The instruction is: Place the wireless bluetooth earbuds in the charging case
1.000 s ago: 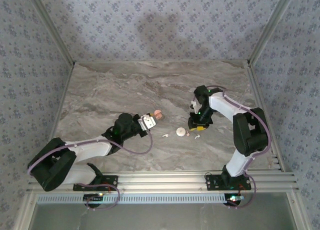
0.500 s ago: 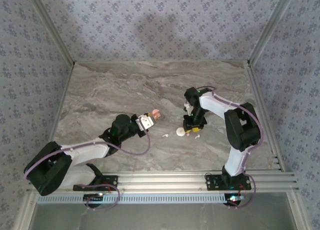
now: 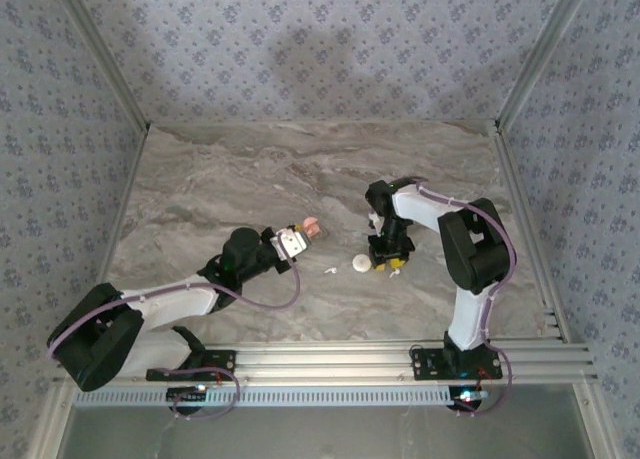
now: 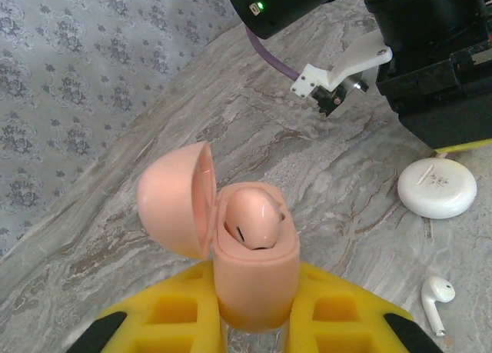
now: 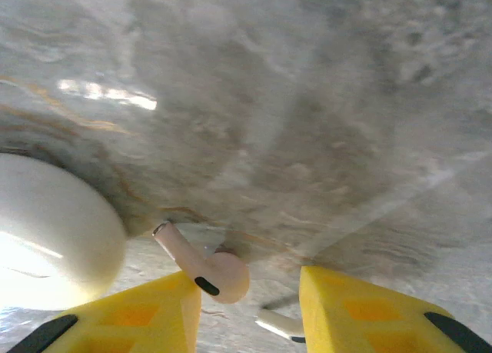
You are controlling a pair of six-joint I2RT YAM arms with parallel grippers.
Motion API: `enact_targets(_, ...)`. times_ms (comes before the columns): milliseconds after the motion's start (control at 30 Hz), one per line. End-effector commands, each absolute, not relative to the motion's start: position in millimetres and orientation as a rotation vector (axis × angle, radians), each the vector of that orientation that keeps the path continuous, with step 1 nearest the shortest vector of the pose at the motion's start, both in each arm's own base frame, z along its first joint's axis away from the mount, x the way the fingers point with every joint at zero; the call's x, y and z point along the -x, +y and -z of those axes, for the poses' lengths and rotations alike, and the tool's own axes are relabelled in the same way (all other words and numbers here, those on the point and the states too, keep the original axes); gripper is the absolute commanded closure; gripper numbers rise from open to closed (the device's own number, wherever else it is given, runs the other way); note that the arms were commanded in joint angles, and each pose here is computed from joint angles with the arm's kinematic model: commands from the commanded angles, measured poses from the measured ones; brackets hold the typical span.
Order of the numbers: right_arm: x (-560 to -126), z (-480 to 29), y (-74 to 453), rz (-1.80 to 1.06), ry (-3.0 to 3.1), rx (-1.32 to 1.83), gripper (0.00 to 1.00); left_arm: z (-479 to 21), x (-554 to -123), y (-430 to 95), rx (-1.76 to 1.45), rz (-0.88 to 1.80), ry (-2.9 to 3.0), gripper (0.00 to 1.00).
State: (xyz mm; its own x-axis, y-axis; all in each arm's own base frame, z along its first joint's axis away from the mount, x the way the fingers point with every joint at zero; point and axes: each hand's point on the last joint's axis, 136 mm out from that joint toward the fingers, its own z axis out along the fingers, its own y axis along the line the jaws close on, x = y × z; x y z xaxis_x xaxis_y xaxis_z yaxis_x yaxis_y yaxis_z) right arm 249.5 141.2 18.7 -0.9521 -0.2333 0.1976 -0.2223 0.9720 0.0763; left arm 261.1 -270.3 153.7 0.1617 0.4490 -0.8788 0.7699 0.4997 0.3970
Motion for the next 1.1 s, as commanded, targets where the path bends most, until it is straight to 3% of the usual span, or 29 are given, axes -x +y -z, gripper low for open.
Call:
enact_targets(0,-255.4,-23.4,122.8,-0.063,-2.925,-0.312,0.61,-162.5,-264.1,-270.0,-1.1,0.319,1.458,0.89)
enact_targets(267,-286.6,-39.9,109.8,-0.153,-3.055,-0.287,0.57,-162.7,-264.9,-270.1,-1.101,0.316,1.46,0.89)
enact_targets(433,-286.0,-58.6,120.0,0.007,-3.102,-0.257,0.55,-164.4,-265.6,-270.1,-1.098,0.315,1.457,0.89)
enact_targets(733,-247.5,-53.0,145.7,0.334,-3.005,-0.143,0.67,-164.8,-264.1,-271.2,-1.102,0.325,1.453,0.89)
enact_targets(1067,-238.0,-35.4,161.6,0.419,-2.937,-0.156,0.69,-164.1,-263.6,-270.5,-1.098,0.329,1.457,0.89)
